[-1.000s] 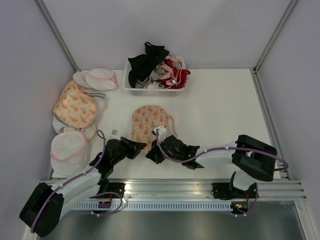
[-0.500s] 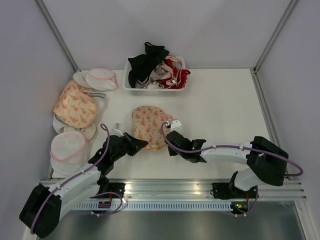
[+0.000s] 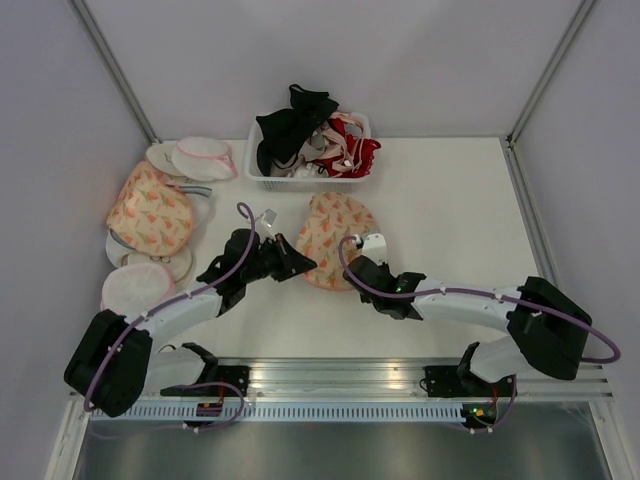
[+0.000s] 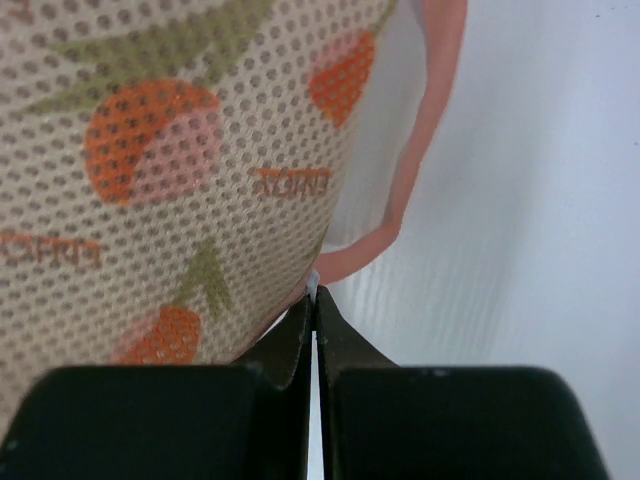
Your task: Unzip the laundry bag and remove the bra
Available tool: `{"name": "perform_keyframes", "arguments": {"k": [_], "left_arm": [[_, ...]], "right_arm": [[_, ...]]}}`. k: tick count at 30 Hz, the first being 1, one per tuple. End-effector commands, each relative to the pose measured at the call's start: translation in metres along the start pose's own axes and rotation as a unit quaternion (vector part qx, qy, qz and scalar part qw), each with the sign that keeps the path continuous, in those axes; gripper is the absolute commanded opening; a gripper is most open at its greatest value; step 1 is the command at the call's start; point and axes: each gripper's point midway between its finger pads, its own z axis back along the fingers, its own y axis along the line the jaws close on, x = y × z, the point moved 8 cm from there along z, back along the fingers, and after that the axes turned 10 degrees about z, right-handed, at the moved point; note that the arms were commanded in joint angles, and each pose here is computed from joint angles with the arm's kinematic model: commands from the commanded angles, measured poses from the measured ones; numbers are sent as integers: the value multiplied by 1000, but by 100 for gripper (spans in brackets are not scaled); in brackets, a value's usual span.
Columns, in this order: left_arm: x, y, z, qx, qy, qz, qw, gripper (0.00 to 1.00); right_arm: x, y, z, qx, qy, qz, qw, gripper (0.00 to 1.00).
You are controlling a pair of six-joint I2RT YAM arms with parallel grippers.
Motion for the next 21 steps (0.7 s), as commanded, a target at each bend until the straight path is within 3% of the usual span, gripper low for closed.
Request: {"name": "perform_keyframes", "arguments": {"k": [1,6,7,8,9,10,15,21], "left_arm": [[28,-28,-14,-61,-5,-61,996,2],[46,-38,-30,-83,0,-65,994,2],[46,-34,-35,-80,6,-60,995,12],[49,-35,-38,-82,7,-52,995,65],[50,-34,-39,-80,14,-44,996,89],[49,-31,-42,-73,17,-33,997,99],[44,-16,-37,-30,-8,5,1000,100],[22,17,1,67,-68,76,992,100]], "right_arm": [[-1,-16,14,5,-15,2,1000,0],[-3,-21,31,46,-33,-17,998,0],[-3,-21,33,48,-34,-18,998,0],[-4,-22,34,49,-33,-19,998,0],[-4,-23,37,52,-34,-19,998,0],[-5,-23,37,52,-33,-19,998,0],[-8,-14,37,82,-29,-24,996,0],[-8,31,39,191,-25,-9,981,0]]}}
